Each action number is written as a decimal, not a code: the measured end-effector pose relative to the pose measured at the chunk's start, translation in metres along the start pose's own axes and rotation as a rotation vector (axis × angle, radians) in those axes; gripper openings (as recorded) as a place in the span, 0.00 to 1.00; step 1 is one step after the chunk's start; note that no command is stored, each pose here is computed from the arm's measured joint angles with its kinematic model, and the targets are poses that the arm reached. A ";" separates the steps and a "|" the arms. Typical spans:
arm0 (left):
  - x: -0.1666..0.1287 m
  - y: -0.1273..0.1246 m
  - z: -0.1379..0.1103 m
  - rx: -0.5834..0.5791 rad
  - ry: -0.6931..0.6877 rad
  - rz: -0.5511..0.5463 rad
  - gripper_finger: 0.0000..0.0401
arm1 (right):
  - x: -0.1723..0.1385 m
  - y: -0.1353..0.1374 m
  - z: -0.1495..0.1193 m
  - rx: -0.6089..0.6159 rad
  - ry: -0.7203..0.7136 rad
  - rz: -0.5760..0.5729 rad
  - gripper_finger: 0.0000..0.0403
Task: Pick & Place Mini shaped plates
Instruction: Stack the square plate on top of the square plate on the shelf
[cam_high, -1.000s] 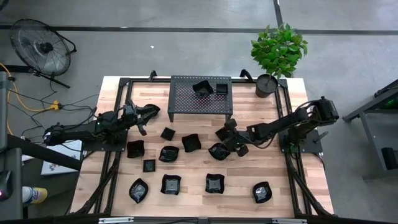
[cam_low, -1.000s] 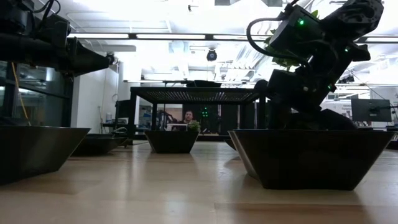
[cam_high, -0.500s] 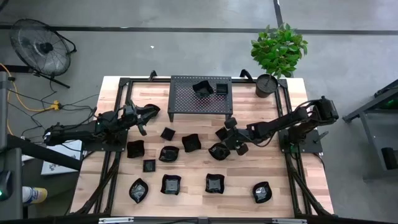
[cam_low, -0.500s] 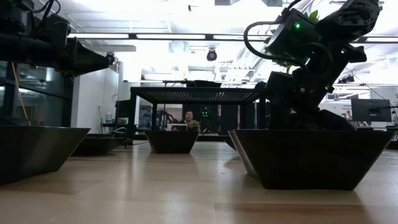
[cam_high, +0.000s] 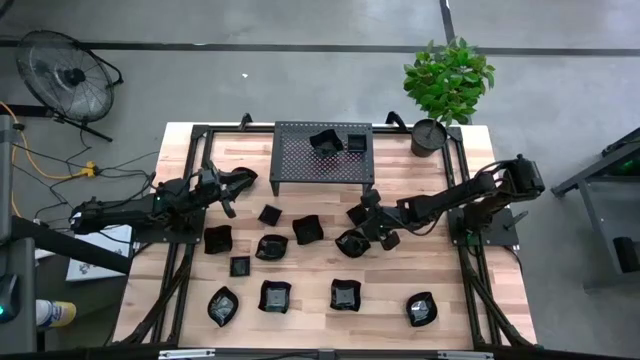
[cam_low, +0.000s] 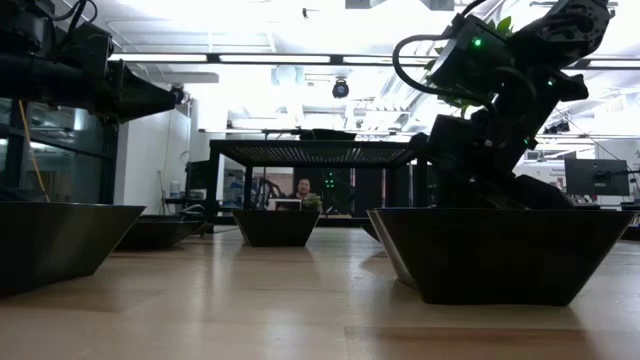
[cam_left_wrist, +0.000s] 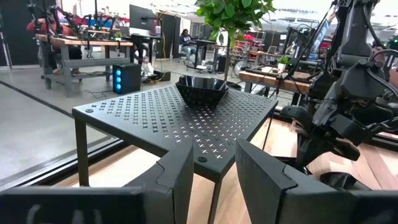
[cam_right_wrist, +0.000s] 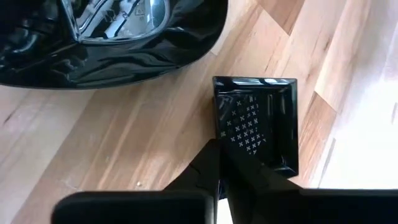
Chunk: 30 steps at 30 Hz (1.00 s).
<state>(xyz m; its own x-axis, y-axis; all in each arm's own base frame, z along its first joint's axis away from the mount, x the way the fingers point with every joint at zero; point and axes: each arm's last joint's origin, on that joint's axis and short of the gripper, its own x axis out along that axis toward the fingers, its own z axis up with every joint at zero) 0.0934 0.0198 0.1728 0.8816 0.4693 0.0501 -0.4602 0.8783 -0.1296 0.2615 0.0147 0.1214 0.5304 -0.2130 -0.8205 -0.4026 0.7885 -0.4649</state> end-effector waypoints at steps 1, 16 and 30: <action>0.000 0.000 0.000 0.000 0.000 0.000 0.29 | 0.000 0.000 0.000 0.000 0.000 -0.001 0.01; 0.000 0.000 0.000 0.000 0.000 0.000 0.29 | -0.002 0.006 0.005 0.027 -0.007 -0.013 0.00; 0.000 0.000 0.000 0.000 0.000 0.000 0.29 | -0.011 0.014 0.013 0.048 -0.005 -0.117 0.00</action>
<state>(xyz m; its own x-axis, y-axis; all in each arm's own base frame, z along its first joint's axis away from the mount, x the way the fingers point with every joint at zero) 0.0934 0.0198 0.1728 0.8817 0.4692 0.0503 -0.4601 0.8784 -0.1295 0.2596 0.0353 0.1287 0.5755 -0.3029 -0.7597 -0.3015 0.7849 -0.5413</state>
